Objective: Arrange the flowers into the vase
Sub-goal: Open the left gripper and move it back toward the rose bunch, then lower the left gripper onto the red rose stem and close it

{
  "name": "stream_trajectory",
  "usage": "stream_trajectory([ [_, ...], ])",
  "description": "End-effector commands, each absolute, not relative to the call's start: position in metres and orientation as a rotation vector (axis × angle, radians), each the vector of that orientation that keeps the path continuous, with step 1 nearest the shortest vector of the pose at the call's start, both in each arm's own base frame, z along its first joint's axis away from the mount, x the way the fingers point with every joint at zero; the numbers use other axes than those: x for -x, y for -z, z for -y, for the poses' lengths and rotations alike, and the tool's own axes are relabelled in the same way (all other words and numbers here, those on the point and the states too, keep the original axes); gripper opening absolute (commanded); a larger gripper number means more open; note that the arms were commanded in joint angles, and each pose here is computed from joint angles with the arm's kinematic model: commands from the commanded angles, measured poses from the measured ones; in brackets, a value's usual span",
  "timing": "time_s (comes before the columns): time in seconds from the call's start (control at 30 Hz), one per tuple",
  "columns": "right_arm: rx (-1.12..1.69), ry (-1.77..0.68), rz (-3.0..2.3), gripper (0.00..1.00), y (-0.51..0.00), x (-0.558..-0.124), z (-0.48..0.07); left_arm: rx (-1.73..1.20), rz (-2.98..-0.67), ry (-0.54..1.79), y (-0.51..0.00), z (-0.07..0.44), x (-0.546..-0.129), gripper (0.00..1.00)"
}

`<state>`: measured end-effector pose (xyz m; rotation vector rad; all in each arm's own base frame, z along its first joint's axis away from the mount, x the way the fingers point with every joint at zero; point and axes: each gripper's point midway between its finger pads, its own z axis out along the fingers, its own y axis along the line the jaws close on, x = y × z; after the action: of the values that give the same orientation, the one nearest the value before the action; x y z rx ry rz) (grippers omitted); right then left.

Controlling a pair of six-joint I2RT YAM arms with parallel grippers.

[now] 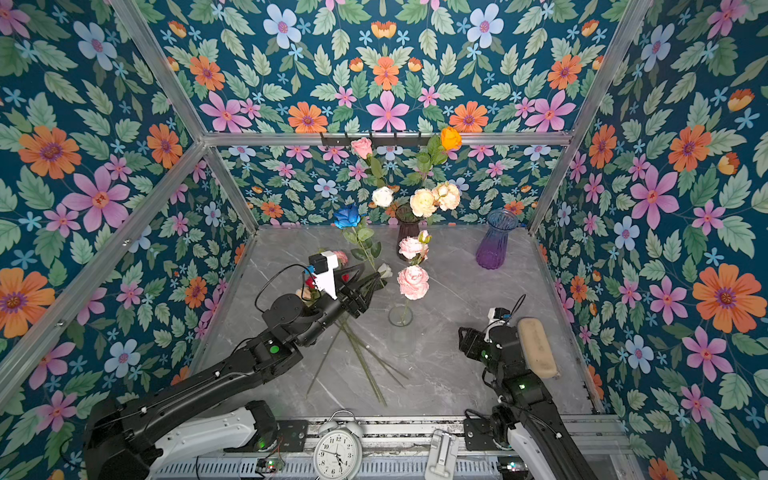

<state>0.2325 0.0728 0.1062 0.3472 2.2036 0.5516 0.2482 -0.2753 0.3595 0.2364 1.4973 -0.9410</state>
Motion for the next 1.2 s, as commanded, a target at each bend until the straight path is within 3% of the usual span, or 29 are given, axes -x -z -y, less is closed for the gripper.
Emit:
stream_trajectory([
  [0.0, -0.292, -0.587, -2.184, 0.73, -0.112, -0.236, -0.08, -0.052, -1.628, 0.767, -0.316, 0.237, -0.264, 0.6],
  [0.2, -0.266, -0.605, -2.199, 0.72, -0.112, -0.239, -0.086, 0.011, -1.947, 0.534, -0.218, 0.207, -0.287, 0.64],
  [0.4, -0.225, -0.632, -2.228, 0.71, -0.11, -0.241, -0.094, 0.138, -2.157, 0.532, -0.156, 0.174, -0.318, 0.6],
  [0.67, -0.264, -0.603, -2.19, 0.71, -0.113, -0.239, -0.085, 0.119, -2.333, 0.437, -0.107, 0.163, -0.325, 0.59],
  [1.0, -0.26, -0.603, -2.207, 0.71, -0.11, -0.24, -0.087, 0.144, -2.431, 0.532, -0.073, 0.188, -0.343, 0.49],
  [1.17, -0.258, -0.605, -2.206, 0.71, -0.111, -0.239, -0.087, 0.159, -2.474, 0.515, -0.062, 0.189, -0.35, 0.35],
])
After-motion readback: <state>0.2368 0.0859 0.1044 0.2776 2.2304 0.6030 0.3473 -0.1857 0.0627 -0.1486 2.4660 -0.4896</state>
